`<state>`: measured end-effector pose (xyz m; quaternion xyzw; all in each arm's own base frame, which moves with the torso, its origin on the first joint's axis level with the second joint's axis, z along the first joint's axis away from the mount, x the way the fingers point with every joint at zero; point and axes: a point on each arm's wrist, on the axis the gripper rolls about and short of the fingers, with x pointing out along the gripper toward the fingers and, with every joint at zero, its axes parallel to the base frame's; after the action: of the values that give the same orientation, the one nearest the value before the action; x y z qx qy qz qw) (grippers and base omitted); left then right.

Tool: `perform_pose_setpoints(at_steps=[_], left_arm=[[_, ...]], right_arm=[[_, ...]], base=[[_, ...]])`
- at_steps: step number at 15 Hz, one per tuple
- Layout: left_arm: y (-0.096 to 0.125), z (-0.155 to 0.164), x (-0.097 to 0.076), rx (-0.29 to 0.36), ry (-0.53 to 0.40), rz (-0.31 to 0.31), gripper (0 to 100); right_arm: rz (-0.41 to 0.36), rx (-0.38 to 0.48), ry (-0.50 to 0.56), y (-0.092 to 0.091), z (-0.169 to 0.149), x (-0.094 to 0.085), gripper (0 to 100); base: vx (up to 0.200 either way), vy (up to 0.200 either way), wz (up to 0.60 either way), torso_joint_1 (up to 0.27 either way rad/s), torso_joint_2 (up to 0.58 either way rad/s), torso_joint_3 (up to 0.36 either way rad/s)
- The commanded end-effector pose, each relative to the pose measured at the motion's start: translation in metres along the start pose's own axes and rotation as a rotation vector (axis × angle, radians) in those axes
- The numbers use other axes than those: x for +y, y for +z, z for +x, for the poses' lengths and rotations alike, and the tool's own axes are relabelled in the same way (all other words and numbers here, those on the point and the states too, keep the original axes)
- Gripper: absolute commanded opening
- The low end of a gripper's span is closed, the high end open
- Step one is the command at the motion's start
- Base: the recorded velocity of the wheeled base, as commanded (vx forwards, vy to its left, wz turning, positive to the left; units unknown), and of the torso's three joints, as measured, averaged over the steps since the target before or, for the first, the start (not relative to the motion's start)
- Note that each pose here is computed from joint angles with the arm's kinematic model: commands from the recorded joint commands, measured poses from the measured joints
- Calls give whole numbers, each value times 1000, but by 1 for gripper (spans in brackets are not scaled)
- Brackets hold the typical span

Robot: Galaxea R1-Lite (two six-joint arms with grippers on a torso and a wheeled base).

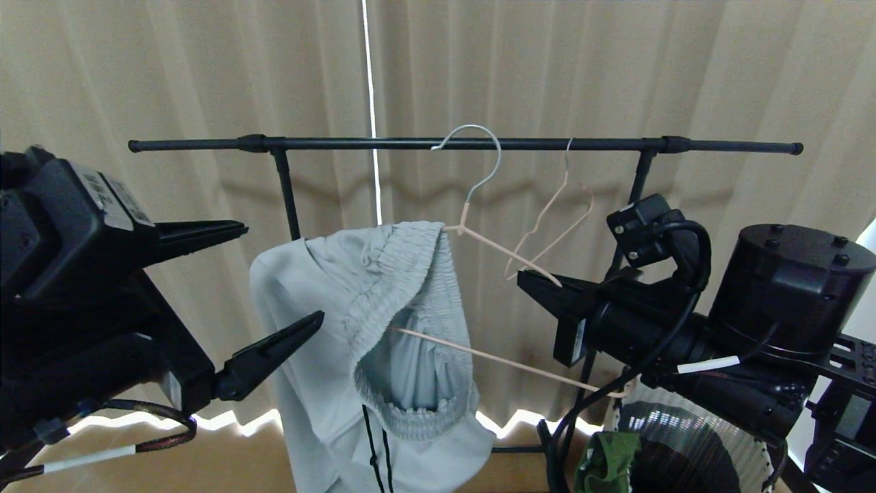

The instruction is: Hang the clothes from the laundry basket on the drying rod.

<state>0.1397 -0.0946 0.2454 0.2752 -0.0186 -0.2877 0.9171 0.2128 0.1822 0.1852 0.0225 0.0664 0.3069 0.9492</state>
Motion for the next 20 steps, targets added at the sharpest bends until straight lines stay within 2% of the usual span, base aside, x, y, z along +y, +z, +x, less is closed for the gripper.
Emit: perform_pose_setpoints(at_steps=[1,6,8,13,18,19,20], left_arm=[[3,7,8,0,15,42,100],[6,44,11,38,-10,166,100],[3,53,10,58,-22,167,100],[-7,62,21,109,17,159,100],[-6,61,21,107,17,159,100],[-6,61,21,107,17,159,0],[-7,61,20,108,16,159,0]], right_arm=[[-7,-5,2,1,-2,0,0],[-9,-3,34,1,-2,3,0],[-15,2,67,-1,-8,9,0],[-19,-22,138,5,-20,23,0],[-21,-49,198,4,-23,35,0],[-35,-48,212,2,-25,35,0],[-41,-49,217,1,-25,35,0]], base=[[0,0,0,0,0,0],[0,0,0,0,0,0],[0,0,0,0,0,0],[0,0,0,0,0,0],[0,0,0,0,0,0],[0,0,0,0,0,0],[0,0,0,0,0,0]])
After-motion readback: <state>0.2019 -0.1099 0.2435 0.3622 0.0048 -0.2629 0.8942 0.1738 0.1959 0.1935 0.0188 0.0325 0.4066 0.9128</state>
